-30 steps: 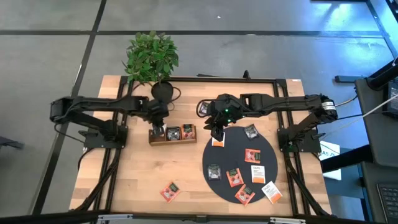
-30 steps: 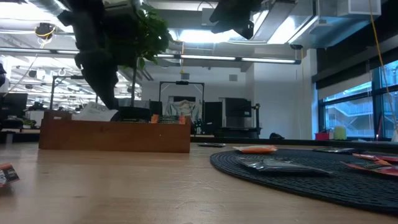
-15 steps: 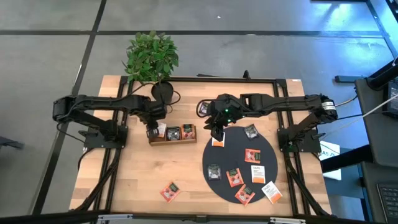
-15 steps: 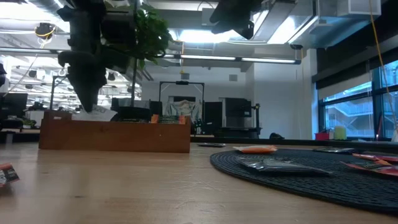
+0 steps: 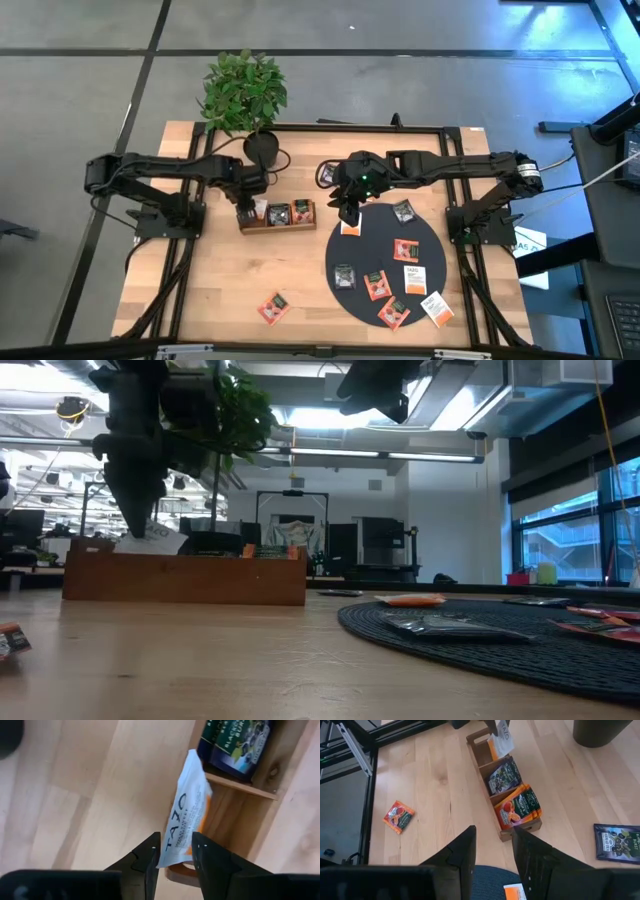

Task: Pick & Place Tea
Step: Put the white tea bag into the left section of the wooden organizer

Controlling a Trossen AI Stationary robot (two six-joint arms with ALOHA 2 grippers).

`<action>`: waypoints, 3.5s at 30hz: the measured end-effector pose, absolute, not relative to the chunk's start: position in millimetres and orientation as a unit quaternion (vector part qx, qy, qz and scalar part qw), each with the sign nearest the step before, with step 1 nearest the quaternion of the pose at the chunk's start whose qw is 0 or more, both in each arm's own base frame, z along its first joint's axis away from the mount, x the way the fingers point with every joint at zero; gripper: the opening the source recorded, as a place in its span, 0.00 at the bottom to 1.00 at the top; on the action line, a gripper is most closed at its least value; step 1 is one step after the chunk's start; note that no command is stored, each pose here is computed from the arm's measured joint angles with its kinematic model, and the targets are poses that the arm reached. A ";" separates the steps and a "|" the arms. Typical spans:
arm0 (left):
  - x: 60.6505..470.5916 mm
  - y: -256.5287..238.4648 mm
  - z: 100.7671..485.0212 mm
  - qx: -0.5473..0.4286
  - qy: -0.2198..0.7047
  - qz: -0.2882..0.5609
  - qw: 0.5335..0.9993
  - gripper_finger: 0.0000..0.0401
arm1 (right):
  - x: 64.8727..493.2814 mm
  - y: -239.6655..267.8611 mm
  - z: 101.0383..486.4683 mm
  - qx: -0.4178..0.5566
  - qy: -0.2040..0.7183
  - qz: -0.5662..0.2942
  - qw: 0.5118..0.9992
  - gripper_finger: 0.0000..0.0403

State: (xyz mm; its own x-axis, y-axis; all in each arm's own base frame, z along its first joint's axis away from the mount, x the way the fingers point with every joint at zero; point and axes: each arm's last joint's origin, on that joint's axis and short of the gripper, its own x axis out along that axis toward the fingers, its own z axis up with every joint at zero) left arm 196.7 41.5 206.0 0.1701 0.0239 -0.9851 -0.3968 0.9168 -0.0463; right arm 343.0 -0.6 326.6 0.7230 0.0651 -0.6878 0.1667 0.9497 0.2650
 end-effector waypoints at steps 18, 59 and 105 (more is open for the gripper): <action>200.3 24.2 206.0 -0.210 0.616 0.177 0.739 0.28 | 343.2 -0.7 326.4 0.144 0.371 -0.024 0.917 0.32; 217.9 23.8 172.9 -0.213 0.675 0.152 0.690 0.27 | 356.3 -0.7 306.2 0.146 0.399 -0.027 0.905 0.32; 214.3 26.9 175.9 -0.155 0.556 0.158 0.801 0.04 | 355.9 -0.4 305.9 0.145 0.402 -0.022 0.904 0.32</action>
State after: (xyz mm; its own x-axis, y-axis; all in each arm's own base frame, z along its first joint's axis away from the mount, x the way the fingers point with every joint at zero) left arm 214.3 26.9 175.9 0.3317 0.0806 -0.9399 -0.4256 0.9020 -0.0728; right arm 355.9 -0.4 305.9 0.6758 0.0769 -0.7330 0.1569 0.9567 0.2450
